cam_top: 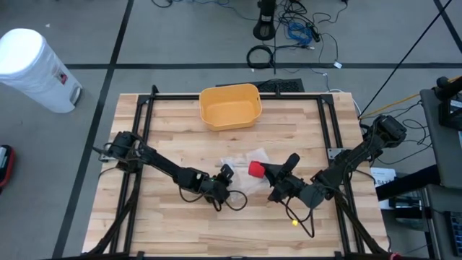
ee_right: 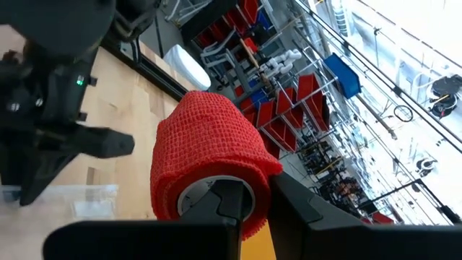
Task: Roll bandage
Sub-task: Put the rolled red bandage into the transparent zip bag
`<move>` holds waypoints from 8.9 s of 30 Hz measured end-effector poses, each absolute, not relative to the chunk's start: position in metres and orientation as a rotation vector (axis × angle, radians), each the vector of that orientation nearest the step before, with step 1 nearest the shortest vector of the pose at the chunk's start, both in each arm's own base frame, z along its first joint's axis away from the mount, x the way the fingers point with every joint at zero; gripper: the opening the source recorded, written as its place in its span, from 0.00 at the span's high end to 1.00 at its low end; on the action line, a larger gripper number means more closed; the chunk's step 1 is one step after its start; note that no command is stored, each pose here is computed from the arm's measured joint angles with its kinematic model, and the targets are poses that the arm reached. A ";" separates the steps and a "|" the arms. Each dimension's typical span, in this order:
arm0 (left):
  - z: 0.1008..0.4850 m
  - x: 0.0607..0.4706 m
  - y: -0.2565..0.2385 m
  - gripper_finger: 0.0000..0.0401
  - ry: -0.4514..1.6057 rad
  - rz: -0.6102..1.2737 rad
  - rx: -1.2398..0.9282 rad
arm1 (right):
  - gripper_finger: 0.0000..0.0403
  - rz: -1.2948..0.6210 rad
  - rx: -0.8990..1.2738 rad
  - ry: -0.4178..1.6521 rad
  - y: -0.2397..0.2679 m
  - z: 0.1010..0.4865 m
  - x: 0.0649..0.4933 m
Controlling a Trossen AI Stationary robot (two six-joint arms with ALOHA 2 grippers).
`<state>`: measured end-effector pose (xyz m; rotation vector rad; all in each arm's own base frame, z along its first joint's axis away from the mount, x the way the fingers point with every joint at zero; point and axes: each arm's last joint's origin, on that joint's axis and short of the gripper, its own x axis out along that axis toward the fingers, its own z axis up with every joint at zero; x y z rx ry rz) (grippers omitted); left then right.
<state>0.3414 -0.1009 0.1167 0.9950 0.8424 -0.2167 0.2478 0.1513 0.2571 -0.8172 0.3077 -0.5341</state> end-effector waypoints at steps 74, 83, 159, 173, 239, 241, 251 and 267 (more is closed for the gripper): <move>0.292 0.402 -0.102 1.00 0.877 0.383 0.248 | 0.92 -0.555 -0.597 0.219 0.157 0.262 0.244; 0.303 0.406 -0.124 1.00 0.770 0.291 0.287 | 0.92 -0.623 -0.649 0.300 0.144 0.251 0.249; 0.321 0.408 -0.142 1.00 0.587 0.452 0.590 | 0.92 -0.539 -0.469 0.318 0.124 0.240 0.261; 0.321 0.407 -0.146 1.00 0.593 0.409 0.600 | 0.92 -0.107 -0.551 0.311 0.132 0.240 0.268; 0.332 0.391 -0.190 1.00 0.505 0.282 0.634 | 0.56 -0.431 -0.349 0.238 0.144 0.289 0.270; 0.332 0.392 -0.188 1.00 0.504 0.293 0.607 | 0.53 -0.431 -0.330 0.257 0.144 0.291 0.270; 0.354 0.390 -0.170 1.00 0.418 0.294 0.269 | 0.43 -0.363 -0.151 0.347 0.130 0.310 0.280; 0.396 0.363 -0.161 1.00 0.335 0.239 0.232 | 0.33 -0.044 -0.199 0.451 0.123 0.400 0.272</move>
